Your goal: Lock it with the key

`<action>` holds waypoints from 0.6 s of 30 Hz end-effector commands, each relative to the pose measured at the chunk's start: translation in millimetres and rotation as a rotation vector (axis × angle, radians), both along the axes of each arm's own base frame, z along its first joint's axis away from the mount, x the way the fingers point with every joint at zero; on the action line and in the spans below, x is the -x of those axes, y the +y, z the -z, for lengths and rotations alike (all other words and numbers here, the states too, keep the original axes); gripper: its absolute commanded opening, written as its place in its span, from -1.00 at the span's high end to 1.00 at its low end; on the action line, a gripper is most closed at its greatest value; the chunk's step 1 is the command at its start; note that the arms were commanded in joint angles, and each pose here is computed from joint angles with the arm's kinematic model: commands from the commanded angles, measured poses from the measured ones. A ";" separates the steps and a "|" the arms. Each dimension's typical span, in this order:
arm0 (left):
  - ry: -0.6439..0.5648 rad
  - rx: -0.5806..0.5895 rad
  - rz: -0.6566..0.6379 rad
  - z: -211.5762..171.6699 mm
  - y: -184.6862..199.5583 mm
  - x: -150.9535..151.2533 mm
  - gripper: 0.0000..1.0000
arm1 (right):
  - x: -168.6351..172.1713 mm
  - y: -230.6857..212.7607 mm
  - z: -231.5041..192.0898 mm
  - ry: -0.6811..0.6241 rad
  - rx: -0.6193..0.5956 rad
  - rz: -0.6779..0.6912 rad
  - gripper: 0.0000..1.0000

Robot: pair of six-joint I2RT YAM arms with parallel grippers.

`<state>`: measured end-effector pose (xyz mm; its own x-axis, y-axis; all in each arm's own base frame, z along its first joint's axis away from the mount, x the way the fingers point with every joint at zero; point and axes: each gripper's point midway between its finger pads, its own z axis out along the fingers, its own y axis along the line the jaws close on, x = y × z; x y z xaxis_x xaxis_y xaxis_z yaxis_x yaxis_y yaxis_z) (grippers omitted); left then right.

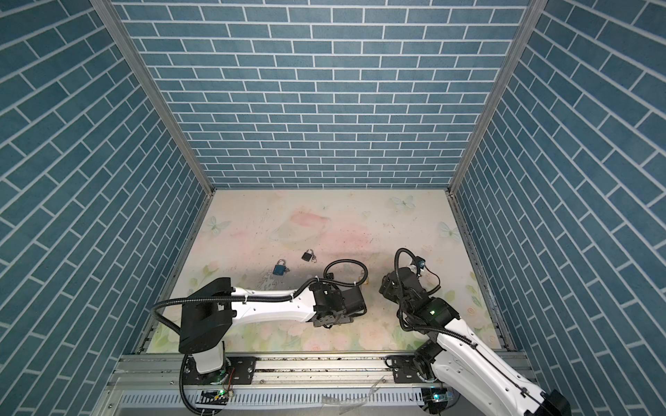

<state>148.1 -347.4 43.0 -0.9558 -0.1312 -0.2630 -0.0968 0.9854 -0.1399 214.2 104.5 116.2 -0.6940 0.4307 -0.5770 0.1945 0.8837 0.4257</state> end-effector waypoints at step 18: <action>-0.017 -0.140 0.004 25.8 6.1 -21.1 -0.20 | -2.5 4.9 -4.2 -0.013 -0.002 -0.036 -0.45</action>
